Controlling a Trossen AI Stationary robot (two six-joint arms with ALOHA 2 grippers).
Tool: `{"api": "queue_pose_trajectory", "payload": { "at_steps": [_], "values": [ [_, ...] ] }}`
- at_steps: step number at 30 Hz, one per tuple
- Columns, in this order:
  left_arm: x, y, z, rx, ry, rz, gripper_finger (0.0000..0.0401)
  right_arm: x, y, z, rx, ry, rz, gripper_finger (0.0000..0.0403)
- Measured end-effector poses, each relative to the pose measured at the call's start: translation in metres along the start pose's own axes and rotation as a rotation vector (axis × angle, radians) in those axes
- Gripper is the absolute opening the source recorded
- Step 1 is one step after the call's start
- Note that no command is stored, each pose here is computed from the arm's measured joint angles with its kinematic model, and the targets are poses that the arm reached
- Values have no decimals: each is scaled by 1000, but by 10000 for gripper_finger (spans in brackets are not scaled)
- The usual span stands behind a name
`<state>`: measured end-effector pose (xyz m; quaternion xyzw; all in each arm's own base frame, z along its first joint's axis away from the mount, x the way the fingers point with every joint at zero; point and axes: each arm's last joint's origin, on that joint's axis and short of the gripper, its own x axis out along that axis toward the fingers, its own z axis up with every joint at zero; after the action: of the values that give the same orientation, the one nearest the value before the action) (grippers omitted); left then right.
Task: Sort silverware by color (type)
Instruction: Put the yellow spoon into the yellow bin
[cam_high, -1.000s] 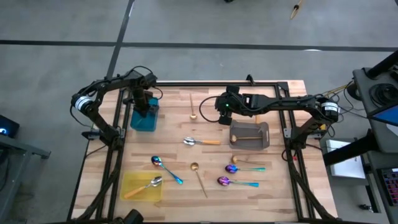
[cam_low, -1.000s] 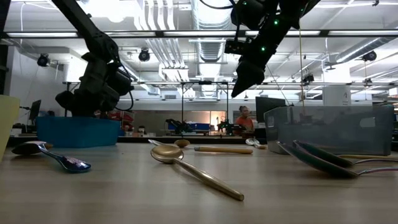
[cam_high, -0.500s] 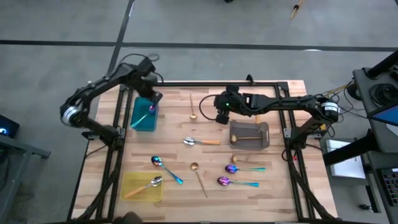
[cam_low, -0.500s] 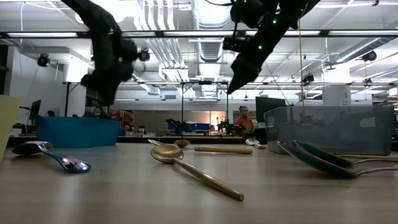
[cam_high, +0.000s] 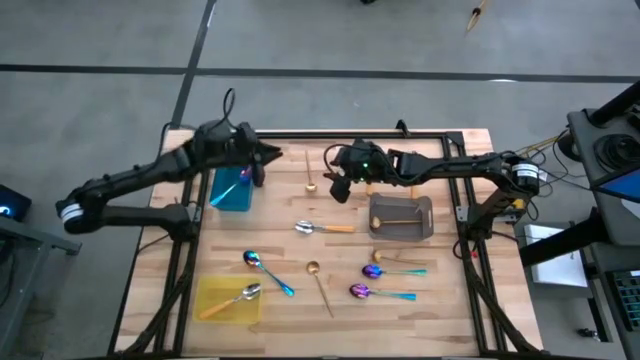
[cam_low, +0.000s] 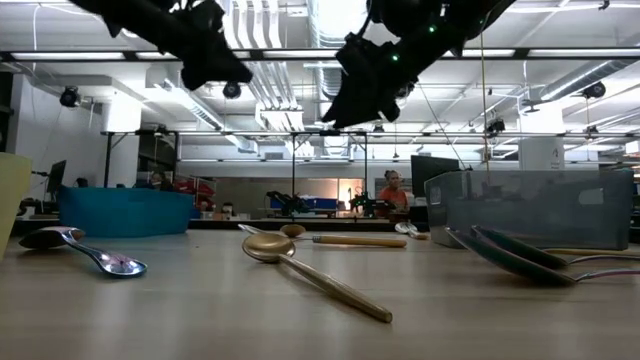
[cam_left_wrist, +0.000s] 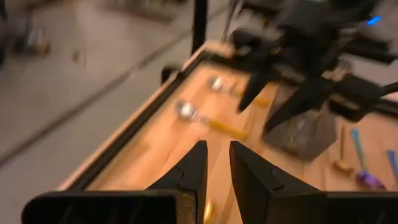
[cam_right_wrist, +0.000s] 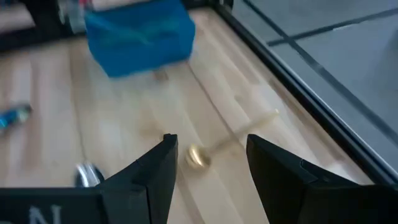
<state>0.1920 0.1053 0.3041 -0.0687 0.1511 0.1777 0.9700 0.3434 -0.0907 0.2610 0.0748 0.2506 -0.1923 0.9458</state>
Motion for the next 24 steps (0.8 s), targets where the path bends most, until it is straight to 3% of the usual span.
{"api": "queue_pose_trajectory", "payload": {
  "at_steps": [6, 15, 24],
  "values": [
    [-3, -6, -17, 102, -138, -28, 50, -3, 0, 6, 121, 30, -9, 183],
    [-5, -6, -24, 232, -154, -17, 50, -7, 6, 18, 202, 56, 19, 182],
    [-5, -6, -22, 318, -151, -12, 50, 13, 7, 30, 261, 75, 1, 182]
  ]
}}
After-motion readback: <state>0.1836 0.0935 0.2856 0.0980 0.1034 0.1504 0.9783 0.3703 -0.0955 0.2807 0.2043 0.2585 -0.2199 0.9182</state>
